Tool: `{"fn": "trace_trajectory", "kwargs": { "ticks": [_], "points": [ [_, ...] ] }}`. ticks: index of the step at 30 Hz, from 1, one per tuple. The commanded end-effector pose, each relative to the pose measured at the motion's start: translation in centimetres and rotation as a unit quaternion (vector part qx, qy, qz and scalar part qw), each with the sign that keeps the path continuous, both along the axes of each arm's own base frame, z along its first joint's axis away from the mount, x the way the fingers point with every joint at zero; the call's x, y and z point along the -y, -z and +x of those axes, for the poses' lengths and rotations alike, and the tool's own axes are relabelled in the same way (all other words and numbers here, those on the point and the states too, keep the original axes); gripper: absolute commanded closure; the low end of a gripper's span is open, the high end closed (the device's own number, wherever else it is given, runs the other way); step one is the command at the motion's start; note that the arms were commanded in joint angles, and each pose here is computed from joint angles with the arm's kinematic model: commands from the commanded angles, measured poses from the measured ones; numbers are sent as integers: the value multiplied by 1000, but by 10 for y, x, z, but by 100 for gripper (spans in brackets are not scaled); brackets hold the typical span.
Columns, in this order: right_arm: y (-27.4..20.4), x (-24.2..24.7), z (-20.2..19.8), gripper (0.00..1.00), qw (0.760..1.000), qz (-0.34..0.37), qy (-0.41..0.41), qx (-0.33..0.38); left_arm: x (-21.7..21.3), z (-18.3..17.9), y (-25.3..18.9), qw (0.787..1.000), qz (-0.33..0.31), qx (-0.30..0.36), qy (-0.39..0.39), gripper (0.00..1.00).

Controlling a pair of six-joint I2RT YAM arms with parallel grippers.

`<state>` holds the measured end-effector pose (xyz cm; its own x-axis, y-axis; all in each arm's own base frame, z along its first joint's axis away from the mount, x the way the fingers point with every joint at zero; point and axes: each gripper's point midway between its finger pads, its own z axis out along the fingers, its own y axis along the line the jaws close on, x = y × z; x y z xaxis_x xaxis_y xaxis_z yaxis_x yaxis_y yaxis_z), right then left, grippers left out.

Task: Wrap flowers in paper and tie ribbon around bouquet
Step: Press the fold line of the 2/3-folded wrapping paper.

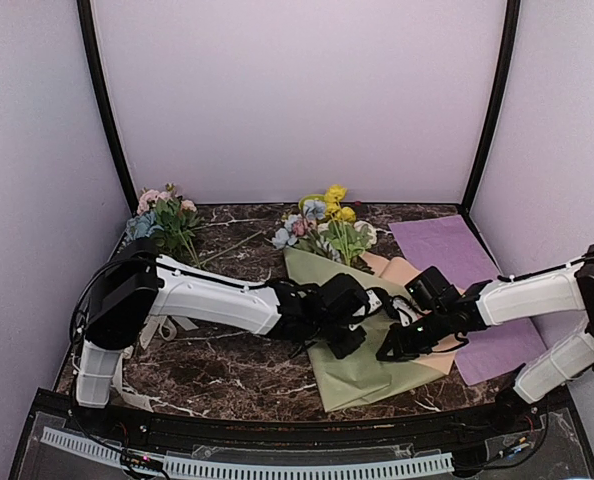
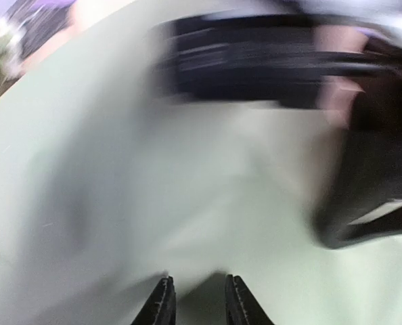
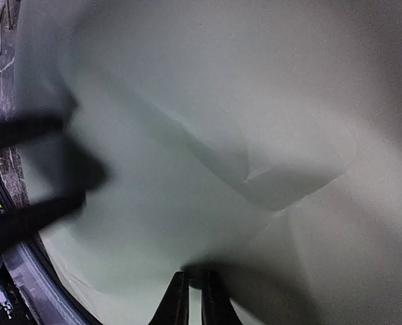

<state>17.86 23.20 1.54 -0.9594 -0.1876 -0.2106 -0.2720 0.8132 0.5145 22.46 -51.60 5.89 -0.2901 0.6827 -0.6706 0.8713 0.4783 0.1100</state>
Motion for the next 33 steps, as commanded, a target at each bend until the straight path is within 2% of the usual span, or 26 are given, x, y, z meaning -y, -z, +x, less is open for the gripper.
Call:
{"fn": "trace_trajectory", "kwargs": {
  "ticks": [1,7,11,16,25,30,33],
  "points": [
    [37,28,-30,91,997,-60,7,-55,-40,39,-4,994,-18,-58,-89,74],
    [46,35,-30,91,996,-78,9,-50,-91,92,20,983,-11,-68,-168,76],
    [50,36,-30,91,995,-85,6,-50,-113,115,25,979,-9,-70,-190,76],
    [49,38,-32,91,994,-88,12,-57,-131,146,17,975,-21,-69,-211,75],
    [42,41,-32,90,993,-104,8,-62,-192,216,6,954,-42,-65,-291,75],
    [36,43,-31,90,991,-117,8,-67,-202,238,13,951,-31,-66,-299,75],
    [32,44,-31,89,990,-120,12,-67,-220,257,12,943,-37,-70,-324,75]
  ]
}}
